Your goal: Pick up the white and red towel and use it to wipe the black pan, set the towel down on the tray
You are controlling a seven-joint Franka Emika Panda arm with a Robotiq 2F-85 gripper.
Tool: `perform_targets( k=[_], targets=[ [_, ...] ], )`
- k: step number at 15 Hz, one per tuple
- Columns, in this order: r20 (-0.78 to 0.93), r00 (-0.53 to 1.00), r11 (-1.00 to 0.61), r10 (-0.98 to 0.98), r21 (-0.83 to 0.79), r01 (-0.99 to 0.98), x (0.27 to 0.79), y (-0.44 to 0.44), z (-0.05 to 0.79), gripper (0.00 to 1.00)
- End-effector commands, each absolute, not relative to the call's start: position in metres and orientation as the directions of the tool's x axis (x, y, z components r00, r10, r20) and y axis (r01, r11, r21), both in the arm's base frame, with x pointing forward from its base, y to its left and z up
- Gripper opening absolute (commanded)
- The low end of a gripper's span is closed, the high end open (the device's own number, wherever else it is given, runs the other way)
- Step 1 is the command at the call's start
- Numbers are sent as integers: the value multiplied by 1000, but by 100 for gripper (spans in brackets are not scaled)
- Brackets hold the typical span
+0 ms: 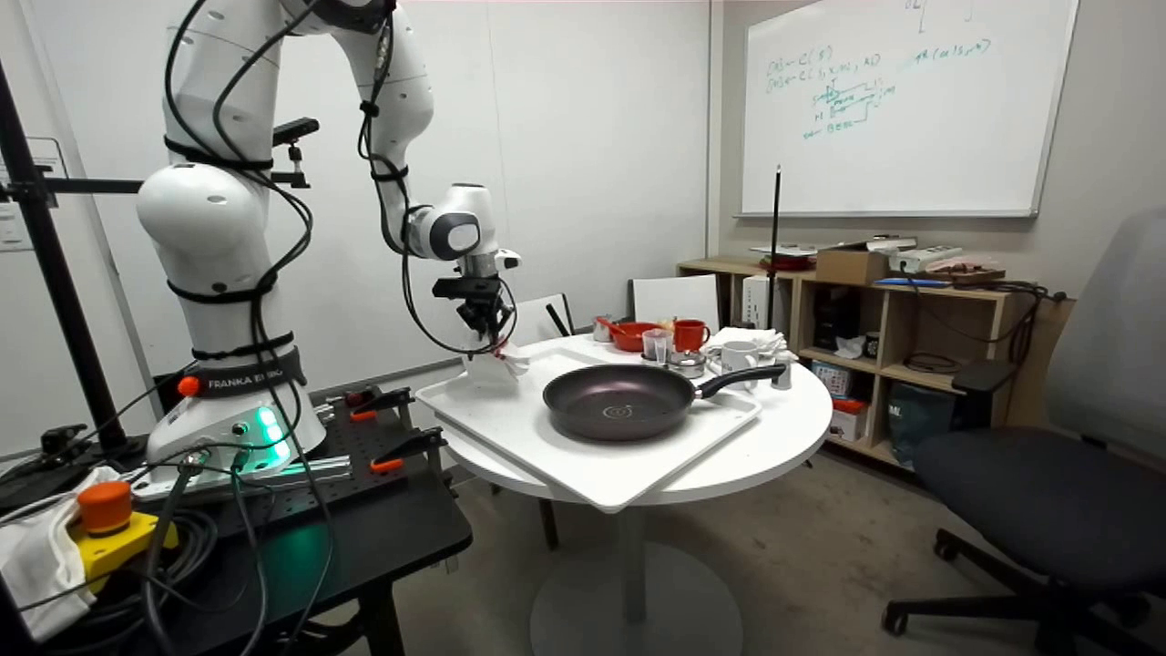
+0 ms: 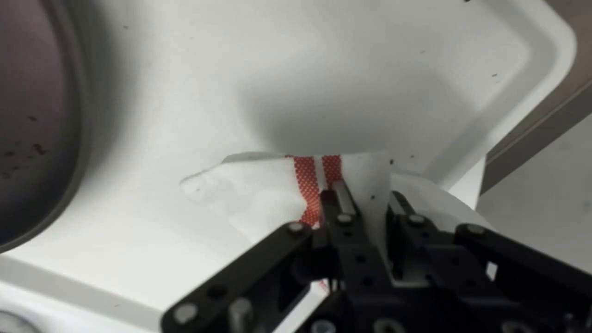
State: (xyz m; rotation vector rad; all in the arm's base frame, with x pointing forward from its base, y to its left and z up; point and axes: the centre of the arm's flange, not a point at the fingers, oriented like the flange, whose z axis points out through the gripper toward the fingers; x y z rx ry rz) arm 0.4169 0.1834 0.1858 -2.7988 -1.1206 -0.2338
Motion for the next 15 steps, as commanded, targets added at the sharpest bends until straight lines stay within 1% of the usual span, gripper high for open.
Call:
perform_targets(
  k=[1, 3, 5, 10, 13, 15],
  targets=[
    [91, 656, -641, 749, -149, 753, 390, 185, 207, 4],
    [57, 648, -628, 759, -201, 752, 384, 187, 211, 4],
    [20, 677, -652, 736, -251, 716, 393, 184, 222, 4],
    [-47, 797, -767, 602, -311, 561, 450, 156, 261, 4],
    [-88, 817, -786, 570, -349, 510, 485, 130, 280, 4],
    [-114, 831, -805, 545, -349, 480, 500, 121, 282, 4]
  ],
)
